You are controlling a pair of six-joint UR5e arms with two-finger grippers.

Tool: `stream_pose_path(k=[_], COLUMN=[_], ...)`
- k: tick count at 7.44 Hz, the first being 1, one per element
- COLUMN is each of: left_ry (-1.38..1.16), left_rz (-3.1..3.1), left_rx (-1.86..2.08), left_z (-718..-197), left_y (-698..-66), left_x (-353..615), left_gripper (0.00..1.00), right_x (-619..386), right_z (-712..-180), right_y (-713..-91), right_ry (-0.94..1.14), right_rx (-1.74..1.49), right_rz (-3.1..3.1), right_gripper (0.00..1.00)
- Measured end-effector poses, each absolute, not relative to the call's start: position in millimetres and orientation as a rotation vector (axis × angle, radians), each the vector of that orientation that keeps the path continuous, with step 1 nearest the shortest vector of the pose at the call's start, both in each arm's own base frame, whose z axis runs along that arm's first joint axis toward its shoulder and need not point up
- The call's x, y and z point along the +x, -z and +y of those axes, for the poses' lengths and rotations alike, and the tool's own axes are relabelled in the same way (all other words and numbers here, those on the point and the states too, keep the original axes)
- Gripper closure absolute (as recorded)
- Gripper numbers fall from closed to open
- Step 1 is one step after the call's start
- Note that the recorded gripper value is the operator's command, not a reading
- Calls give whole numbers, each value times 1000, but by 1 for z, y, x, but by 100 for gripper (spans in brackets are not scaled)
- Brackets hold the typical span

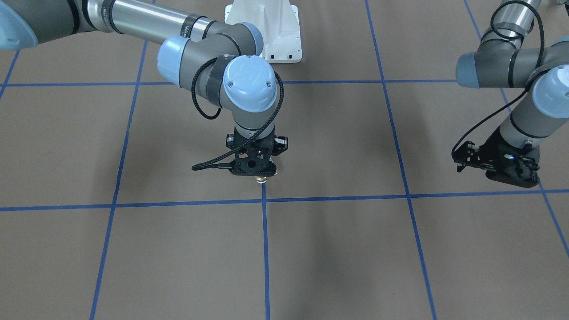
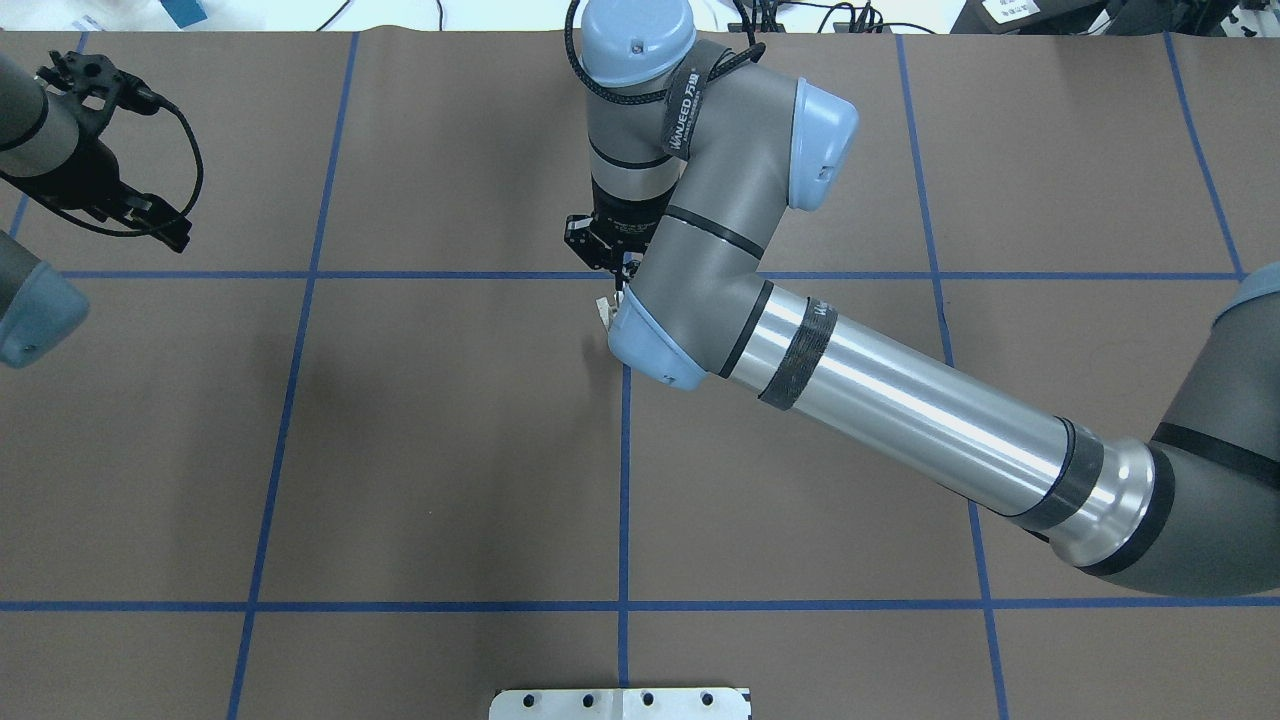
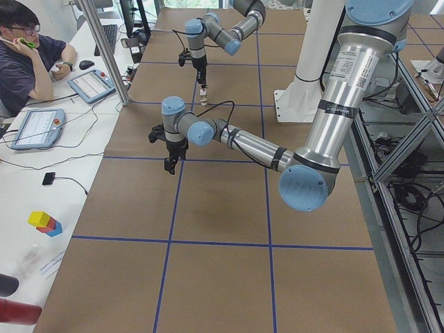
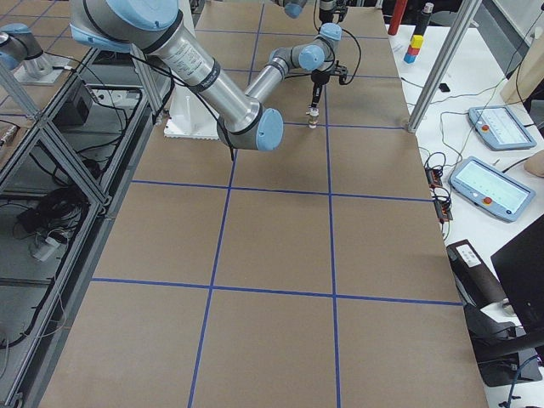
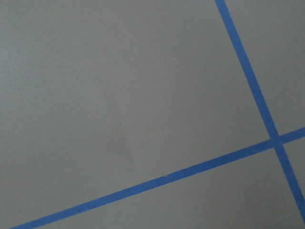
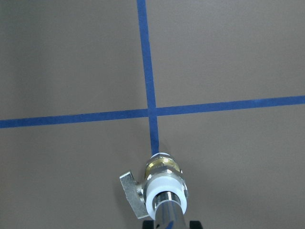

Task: Assemble PPR valve and pipe with both arms
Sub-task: 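Lower the fitting onto the valve top and press it down with the right gripper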

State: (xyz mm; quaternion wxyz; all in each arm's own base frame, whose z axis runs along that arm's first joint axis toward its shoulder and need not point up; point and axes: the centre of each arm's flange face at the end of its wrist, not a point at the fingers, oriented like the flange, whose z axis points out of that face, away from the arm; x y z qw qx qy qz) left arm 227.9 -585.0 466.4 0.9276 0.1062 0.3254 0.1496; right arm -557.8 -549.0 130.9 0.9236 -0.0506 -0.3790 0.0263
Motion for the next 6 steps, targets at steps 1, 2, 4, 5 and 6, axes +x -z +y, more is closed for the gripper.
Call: stream_pose_path(k=[1, 2, 4, 5, 6], left_ry=[-307, -307, -307, -307, -307], left_rz=[667, 667, 667, 667, 667], left_rx=[218, 218, 218, 218, 218], left_z=[-585, -585, -585, -585, -585], left_y=[-466, -466, -466, -466, -466], left_x=[228, 228, 228, 228, 228], left_gripper=[0, 0, 0, 0, 0], right_x=[-558, -560, -563, -566, -568], right_z=[-548, -548, -548, -550, -552], right_y=[-131, -131, -134, -136, -138], right_ry=[-53, -52, -49, -46, -44], right_rx=[-104, -105, -102, -96, -92], right_rz=[-778, -777, -780, -788, -794], right_gripper=[100, 100, 100, 100, 100])
